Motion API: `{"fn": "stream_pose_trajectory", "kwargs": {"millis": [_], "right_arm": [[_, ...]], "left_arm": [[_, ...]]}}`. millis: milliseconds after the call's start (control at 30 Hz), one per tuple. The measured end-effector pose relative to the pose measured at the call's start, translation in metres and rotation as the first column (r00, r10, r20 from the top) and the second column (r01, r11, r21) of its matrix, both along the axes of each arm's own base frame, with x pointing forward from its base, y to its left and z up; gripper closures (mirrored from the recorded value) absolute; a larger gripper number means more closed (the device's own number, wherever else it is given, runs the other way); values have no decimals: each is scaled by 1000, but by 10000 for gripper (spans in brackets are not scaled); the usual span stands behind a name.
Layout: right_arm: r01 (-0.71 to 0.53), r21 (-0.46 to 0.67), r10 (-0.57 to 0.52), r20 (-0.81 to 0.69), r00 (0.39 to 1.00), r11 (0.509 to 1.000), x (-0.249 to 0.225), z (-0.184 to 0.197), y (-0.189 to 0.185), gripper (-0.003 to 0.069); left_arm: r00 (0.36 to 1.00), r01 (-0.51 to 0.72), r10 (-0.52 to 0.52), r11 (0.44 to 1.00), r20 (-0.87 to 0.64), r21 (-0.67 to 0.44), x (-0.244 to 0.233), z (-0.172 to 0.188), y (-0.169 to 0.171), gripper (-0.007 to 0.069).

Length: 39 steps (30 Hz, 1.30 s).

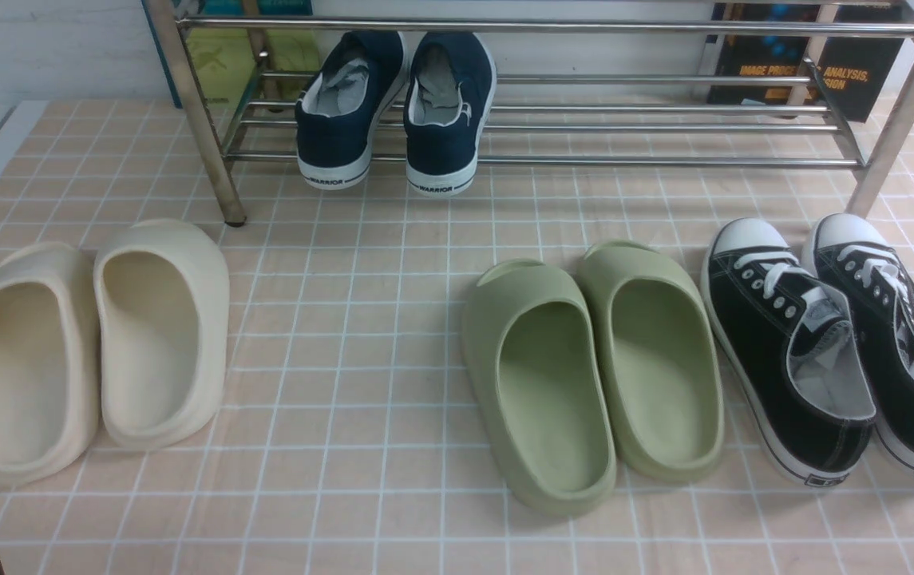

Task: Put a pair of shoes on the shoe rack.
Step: Use the right arm to grab the shoe closest to it

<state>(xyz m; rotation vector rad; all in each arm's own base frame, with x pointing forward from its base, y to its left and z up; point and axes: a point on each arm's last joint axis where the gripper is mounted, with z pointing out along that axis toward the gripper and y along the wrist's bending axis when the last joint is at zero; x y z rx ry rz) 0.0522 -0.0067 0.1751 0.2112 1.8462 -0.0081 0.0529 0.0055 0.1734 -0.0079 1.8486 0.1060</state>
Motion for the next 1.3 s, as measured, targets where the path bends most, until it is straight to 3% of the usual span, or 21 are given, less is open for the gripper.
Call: {"fn": "stream_pose_trajectory", "kwargs": {"millis": [867,1300], "right_arm": [[-1,7,1,1,1000,1000,0,0,0,419],[-22,236,16,27,1000,972,1,1,8,419]], "left_arm": [[1000,0,0,1000,0,0,0,0,0,389],[1000,0,0,1000,0,0,0,0,0,389]]}}
